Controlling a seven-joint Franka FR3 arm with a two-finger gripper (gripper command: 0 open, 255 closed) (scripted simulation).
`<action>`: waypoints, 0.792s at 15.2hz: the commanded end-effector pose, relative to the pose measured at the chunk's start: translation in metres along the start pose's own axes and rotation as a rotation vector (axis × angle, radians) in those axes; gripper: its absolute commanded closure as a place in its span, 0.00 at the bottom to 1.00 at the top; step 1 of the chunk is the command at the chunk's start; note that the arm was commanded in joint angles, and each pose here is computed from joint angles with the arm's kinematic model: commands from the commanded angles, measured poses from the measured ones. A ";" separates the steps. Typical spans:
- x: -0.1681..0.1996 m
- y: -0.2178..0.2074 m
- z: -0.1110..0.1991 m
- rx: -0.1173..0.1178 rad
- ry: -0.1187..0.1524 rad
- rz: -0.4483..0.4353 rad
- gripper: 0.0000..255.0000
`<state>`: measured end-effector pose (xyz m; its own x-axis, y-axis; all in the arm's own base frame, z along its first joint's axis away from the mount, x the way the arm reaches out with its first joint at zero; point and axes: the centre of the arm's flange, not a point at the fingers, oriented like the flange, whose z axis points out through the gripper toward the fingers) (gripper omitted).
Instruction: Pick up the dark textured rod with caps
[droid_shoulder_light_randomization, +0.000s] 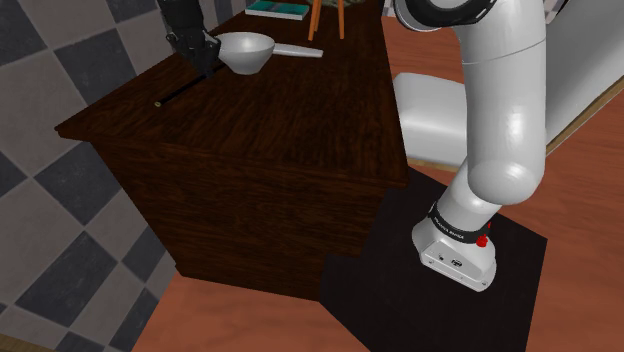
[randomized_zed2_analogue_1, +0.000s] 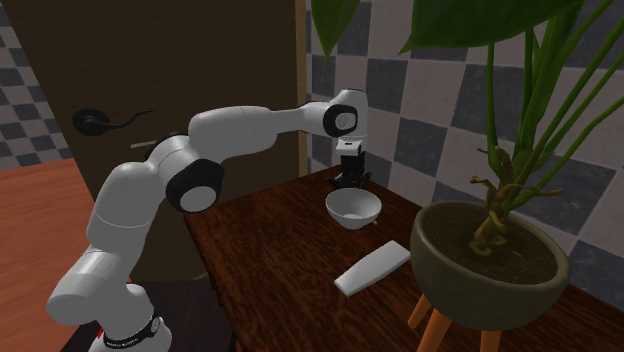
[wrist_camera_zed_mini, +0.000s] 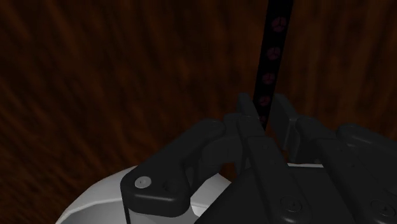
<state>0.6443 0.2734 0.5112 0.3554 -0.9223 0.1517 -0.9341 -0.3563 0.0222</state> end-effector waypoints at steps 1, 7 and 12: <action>-0.001 0.000 0.008 -0.019 0.000 -0.003 1.00; 0.002 -0.001 -0.003 -0.019 0.000 -0.003 1.00; 0.006 0.000 -0.029 -0.019 0.000 -0.003 1.00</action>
<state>0.6465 0.2726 0.5359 0.3582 -0.9212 0.1519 -0.9335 -0.3562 0.0410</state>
